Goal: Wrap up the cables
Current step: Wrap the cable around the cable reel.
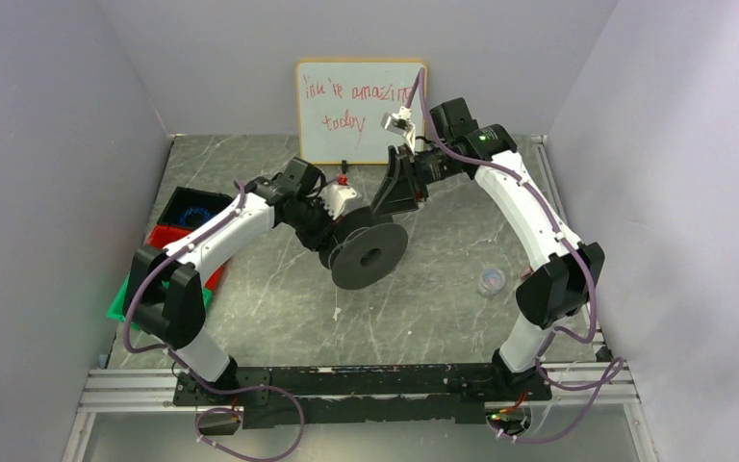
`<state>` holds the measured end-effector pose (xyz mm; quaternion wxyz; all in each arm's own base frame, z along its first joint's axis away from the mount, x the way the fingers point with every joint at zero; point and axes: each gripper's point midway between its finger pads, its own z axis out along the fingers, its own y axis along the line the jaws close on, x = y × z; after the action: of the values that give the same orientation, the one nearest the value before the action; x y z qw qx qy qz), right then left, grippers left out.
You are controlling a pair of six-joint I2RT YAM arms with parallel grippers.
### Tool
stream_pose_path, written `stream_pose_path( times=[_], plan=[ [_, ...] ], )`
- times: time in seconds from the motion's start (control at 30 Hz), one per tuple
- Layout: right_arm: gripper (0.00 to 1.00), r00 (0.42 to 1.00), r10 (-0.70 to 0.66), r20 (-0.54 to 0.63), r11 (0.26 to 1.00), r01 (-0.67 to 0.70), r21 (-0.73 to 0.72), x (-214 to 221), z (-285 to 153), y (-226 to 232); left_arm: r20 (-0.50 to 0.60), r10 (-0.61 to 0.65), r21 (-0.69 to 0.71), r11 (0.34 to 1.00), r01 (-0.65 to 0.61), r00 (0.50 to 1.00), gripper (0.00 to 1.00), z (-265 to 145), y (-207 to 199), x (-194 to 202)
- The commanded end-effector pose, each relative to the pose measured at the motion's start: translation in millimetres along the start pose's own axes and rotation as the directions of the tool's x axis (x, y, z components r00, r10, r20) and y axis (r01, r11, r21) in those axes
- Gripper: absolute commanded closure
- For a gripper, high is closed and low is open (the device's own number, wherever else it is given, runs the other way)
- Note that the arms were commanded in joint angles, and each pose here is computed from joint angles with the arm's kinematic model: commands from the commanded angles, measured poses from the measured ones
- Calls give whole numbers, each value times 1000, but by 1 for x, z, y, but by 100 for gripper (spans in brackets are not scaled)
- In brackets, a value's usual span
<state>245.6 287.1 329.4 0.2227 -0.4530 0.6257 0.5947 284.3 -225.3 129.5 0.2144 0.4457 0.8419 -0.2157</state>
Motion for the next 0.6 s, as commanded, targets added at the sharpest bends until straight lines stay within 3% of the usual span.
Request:
stream_pose_path(
  times=[0.0, 0.3, 0.47, 0.57],
  plan=[
    [57, 996, -86, 11, 996, 86, -16, -9, -5, 15, 63, 1, 45, 999, -4, 998, 98, -9, -9, -19],
    [57, 997, -78, 28, 991, 74, 115, -5, -28, -14, 56, -29, 70, 997, 25, 998, 98, -6, -10, -11],
    [58, 988, -145, -61, 977, 153, 149, 14, -29, -23, 51, -114, 118, 987, 108, 992, 98, -3, -5, -6],
    [60, 956, -216, -199, 958, 248, 148, 41, -22, -31, 55, -225, 178, 961, 212, 973, 98, -3, 4, -5]
  ],
)
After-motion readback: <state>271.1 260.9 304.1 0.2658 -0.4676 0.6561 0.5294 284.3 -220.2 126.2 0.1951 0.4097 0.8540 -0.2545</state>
